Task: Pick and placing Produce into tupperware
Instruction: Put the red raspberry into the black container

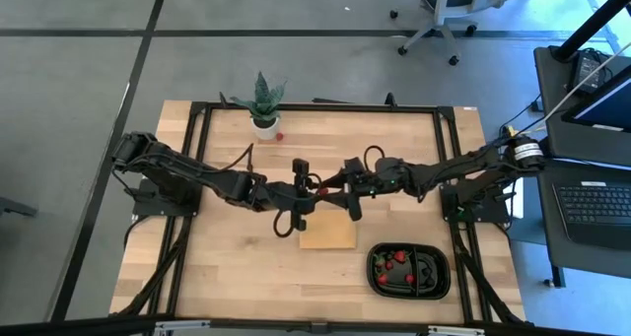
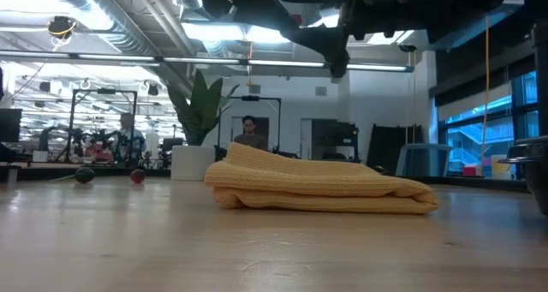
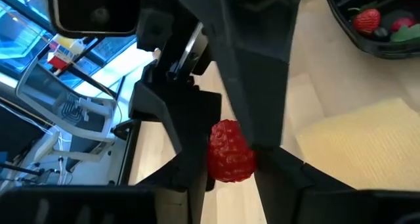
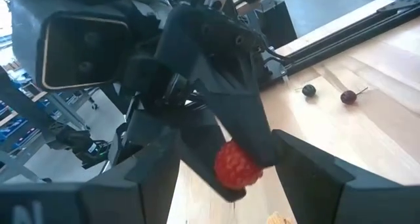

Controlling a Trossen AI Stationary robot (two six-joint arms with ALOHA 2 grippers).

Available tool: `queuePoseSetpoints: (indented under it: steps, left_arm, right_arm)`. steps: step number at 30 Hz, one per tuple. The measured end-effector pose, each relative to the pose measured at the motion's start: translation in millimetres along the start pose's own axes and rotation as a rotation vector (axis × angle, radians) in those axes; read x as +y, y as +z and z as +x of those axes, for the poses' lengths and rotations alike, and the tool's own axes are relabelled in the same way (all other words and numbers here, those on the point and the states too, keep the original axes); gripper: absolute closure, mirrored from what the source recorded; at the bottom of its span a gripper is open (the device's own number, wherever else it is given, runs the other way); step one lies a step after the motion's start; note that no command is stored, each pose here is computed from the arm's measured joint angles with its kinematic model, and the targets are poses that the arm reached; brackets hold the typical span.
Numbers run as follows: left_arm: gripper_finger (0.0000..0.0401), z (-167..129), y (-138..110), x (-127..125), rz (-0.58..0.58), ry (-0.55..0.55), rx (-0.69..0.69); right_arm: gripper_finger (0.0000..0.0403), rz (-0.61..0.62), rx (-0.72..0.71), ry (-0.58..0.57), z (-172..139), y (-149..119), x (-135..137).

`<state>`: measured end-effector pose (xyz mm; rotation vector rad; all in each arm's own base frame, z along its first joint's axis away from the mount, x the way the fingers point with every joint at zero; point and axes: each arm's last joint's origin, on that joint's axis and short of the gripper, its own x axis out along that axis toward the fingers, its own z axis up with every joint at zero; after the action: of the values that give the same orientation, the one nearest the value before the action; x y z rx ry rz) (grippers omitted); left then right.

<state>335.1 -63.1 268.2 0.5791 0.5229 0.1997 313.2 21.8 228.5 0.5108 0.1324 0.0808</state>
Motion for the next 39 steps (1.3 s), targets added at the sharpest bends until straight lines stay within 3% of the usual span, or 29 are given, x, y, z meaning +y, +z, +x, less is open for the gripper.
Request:
queuePoseSetpoints:
  steps: [10,25,39]
  left_arm:
    - [0.0292,0.0,0.5,0.3,-0.004,0.003,-0.005]
    - [0.0291,-0.2,1.0,0.1,-0.005,0.003,-0.009]
    - [0.0291,-2.3,2.6,-3.4,0.018,-0.004,-0.015]
  right_arm:
    - [0.0174,0.001,0.005,-0.002,2.2,-0.3,-0.2]
    - [0.0298,-0.037,0.01,-0.011,2.1,-1.0,-1.1]
    - [0.0301,-0.047,0.016,-0.005,2.1,-1.4,-0.9]
